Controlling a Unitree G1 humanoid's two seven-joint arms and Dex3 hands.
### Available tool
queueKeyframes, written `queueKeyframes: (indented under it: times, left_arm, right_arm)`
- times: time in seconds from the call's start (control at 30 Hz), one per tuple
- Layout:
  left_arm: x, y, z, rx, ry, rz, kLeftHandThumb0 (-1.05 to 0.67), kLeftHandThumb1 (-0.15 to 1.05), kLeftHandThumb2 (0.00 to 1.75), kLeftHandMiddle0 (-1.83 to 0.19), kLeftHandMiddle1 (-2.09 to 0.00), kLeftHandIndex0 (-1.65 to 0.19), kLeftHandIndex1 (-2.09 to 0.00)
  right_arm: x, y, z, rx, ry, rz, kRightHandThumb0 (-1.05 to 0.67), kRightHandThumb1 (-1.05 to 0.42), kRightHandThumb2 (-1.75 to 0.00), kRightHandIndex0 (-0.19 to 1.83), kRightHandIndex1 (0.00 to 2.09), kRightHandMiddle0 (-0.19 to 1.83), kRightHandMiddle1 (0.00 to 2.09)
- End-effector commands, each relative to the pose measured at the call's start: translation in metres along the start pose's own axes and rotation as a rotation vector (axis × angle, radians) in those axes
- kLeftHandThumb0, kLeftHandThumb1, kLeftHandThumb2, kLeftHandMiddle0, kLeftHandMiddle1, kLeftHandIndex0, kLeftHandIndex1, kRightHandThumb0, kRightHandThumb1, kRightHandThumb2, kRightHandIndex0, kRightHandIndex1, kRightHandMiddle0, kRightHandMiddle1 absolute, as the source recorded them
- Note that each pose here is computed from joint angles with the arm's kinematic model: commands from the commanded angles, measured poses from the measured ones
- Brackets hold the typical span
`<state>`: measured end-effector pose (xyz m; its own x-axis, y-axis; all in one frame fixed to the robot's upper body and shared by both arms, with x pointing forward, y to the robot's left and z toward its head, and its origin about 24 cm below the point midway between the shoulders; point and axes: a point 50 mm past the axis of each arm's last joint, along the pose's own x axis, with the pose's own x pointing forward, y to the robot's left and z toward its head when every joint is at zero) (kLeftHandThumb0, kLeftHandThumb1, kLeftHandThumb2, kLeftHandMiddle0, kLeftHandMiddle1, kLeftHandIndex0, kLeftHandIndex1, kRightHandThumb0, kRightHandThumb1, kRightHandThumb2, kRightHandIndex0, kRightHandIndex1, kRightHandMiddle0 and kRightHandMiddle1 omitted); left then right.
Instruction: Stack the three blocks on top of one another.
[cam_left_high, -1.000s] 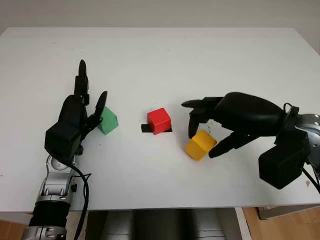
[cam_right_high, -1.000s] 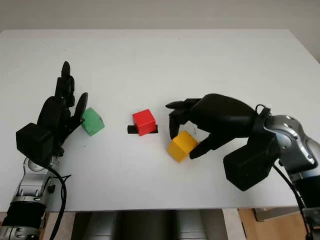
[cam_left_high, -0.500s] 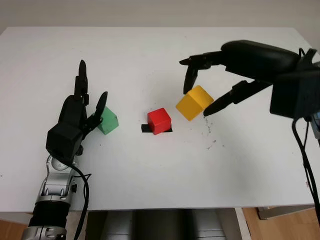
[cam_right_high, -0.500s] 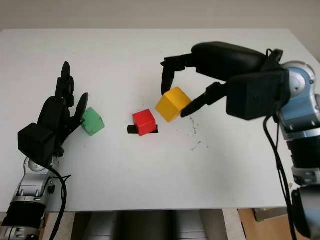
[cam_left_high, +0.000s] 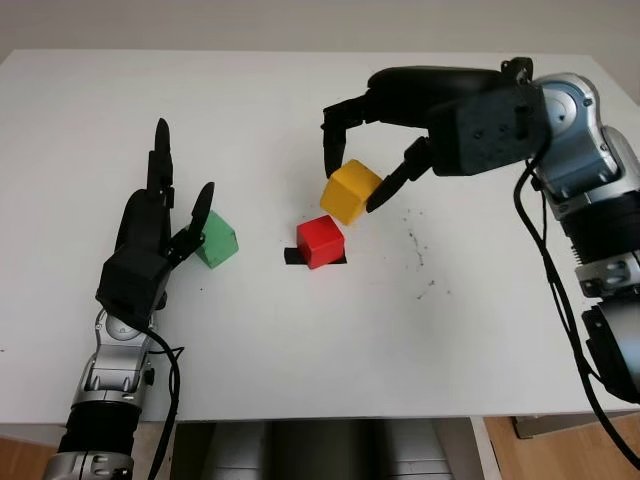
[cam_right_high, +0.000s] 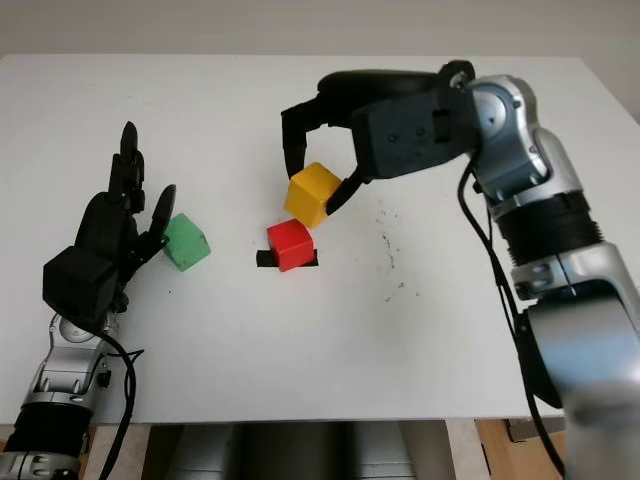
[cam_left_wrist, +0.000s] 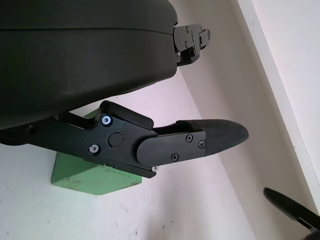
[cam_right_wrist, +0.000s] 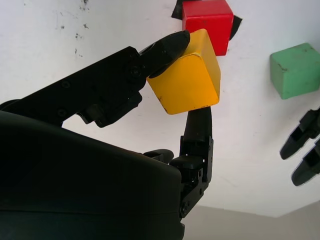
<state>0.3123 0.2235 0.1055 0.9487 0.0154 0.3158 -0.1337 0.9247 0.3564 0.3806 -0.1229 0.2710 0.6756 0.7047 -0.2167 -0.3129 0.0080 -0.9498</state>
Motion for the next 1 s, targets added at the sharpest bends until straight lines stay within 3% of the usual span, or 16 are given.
queueKeyframes:
  times: [0.0, 0.33, 0.97]
  left_arm:
    - [0.000, -0.003, 0.003, -0.014, -0.018, 0.002, -0.74, 1.05, 0.55, 0.14, -0.05, 0.15, -0.06]
    - [-0.001, -0.005, 0.004, -0.032, -0.025, 0.006, -0.74, 1.05, 0.54, 0.15, -0.05, 0.16, -0.05]
    - [-0.002, -0.007, 0.003, -0.028, -0.017, 0.008, -0.75, 1.05, 0.54, 0.15, -0.06, 0.16, -0.05]
  right_arm:
    - [0.007, -0.010, 0.008, -0.039, -0.010, -0.005, -0.45, -0.87, -0.06, 0.34, 0.05, 0.52, 1.43]
    - [0.028, -0.007, 0.007, -0.003, 0.058, 0.040, -0.45, -0.87, -0.05, 0.38, 0.07, 0.50, 1.47]
    - [0.028, 0.006, 0.009, 0.114, 0.159, 0.109, -0.44, -0.91, -0.06, 0.37, 0.06, 0.45, 1.43]
